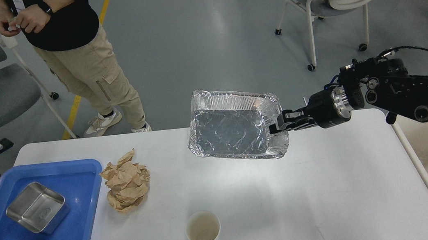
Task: Tidy desktop
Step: 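Lift the foil tray and hold it above the table center, then reach the left gripper down and grasp the white paper cup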
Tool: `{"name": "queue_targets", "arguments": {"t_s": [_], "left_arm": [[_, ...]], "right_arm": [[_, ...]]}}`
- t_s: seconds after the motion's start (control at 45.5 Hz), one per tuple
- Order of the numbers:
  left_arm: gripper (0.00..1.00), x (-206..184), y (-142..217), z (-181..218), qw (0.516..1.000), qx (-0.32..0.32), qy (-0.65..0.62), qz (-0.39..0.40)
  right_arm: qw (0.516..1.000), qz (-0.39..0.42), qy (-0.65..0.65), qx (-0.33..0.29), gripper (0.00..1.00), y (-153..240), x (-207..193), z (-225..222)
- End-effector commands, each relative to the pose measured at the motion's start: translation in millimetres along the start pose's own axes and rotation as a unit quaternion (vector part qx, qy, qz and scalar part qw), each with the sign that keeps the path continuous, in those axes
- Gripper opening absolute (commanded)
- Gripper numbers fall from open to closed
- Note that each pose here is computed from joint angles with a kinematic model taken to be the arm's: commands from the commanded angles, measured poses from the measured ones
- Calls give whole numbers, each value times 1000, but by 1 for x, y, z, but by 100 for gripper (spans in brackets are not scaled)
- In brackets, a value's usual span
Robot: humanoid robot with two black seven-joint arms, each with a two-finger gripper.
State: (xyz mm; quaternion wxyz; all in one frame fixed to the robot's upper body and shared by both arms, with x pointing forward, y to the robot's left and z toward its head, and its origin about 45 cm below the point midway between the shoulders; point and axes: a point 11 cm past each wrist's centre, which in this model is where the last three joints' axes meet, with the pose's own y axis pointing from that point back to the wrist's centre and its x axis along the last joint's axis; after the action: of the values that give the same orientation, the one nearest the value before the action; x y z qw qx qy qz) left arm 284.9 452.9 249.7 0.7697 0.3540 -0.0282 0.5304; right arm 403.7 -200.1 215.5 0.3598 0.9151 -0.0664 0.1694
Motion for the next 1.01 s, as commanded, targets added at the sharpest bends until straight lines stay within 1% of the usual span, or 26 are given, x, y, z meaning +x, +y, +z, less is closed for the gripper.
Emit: {"name": "queue_targets", "arguments": {"t_s": [0.0, 0.088, 0.286, 0.395, 0.483, 0.549, 0.637, 0.703, 0.769, 0.857, 0.988], "left_arm": [[97, 8, 19, -14, 998, 46, -31, -7], [97, 7, 27, -24, 997, 71, -41, -14], [97, 12, 27, -19, 997, 65, -42, -1], [97, 12, 25, -16, 998, 53, -39, -5], [97, 14, 24, -11, 999, 30, -43, -5], [97, 18, 25, -10, 999, 28, -44, -8], [97, 23, 19, 1, 998, 7, -60, -7], [97, 16, 14, 8, 993, -1, -110, -37], [97, 7, 10, 18, 976, -13, -199, -90], [97, -12, -4, 32, 939, -40, -310, -147], [97, -36, -20, 46, 875, -87, -439, -186]], "right_arm": [[1000, 0, -2, -1, 0, 0, -1, 2], [1000, 0, -2, 0, 0, 0, -1, 1], [1000, 3, -5, 0, 0, 1, -1, 3], [1000, 3, -5, 2, 0, 1, -1, 2], [1000, 3, -4, 1, 0, 1, 0, 2], [1000, 3, -4, 2, 0, 1, 0, 1], [1000, 4, -3, 3, 0, 1, 1, 0], [1000, 4, -2, 3, 0, 1, 2, -1], [1000, 5, -2, 4, 0, 2, 2, -1], [1000, 7, 0, 4, 0, 2, 4, -2], [1000, 12, -3, 8, 0, 5, 6, -3]]}}
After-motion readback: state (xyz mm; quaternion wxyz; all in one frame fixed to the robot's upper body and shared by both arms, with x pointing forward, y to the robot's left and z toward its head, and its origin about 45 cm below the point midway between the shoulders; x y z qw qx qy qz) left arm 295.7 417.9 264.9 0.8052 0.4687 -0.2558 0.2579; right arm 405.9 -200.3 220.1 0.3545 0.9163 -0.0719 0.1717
